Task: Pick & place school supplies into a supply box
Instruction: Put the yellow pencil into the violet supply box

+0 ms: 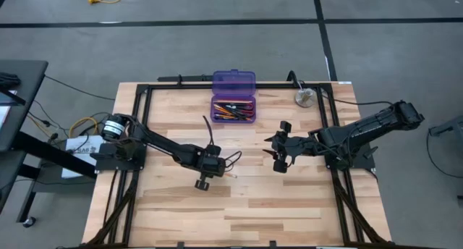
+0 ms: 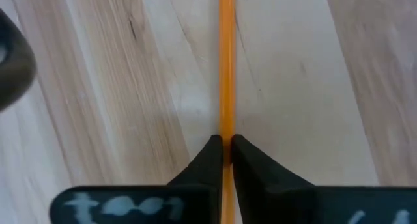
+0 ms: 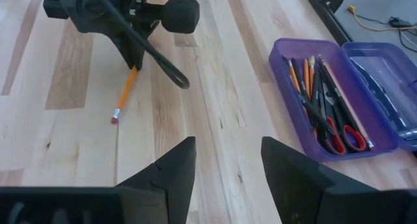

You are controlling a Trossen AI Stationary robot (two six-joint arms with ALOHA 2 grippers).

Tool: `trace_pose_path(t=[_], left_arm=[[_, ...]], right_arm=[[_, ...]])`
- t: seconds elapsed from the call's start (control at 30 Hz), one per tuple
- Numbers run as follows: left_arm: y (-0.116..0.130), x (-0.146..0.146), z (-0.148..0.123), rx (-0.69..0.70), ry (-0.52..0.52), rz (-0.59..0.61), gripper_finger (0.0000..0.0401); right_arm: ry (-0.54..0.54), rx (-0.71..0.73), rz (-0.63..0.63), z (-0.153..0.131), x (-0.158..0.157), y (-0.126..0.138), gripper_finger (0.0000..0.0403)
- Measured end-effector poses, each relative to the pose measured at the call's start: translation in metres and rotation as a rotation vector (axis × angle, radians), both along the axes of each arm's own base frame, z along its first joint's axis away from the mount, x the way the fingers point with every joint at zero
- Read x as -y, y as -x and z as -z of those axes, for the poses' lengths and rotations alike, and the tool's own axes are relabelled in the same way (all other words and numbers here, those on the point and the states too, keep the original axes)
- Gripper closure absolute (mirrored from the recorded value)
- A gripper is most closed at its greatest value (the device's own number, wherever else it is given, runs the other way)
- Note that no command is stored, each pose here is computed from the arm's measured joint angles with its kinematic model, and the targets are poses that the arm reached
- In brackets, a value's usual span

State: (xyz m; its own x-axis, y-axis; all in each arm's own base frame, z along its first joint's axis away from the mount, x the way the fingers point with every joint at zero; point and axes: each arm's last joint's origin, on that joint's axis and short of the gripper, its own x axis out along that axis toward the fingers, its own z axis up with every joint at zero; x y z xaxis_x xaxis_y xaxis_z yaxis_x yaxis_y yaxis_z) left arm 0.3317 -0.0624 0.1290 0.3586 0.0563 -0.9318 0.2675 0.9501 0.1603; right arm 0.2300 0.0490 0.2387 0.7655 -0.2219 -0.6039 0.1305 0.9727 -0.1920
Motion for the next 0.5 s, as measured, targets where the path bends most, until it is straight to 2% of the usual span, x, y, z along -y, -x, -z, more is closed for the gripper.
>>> trace_pose_path(t=[0.23,0.5], left_arm=[[-0.012,0.002,-0.019,-0.013,-0.028,0.013,0.0398],[-0.022,-0.006,-0.047,-0.058,-0.131,0.030,0.0400]], right_arm=[[0.006,-0.023,0.000,0.002,0.000,0.001,0.0234],[0.017,-0.064,-0.003,0.005,0.001,0.004,0.0234]])
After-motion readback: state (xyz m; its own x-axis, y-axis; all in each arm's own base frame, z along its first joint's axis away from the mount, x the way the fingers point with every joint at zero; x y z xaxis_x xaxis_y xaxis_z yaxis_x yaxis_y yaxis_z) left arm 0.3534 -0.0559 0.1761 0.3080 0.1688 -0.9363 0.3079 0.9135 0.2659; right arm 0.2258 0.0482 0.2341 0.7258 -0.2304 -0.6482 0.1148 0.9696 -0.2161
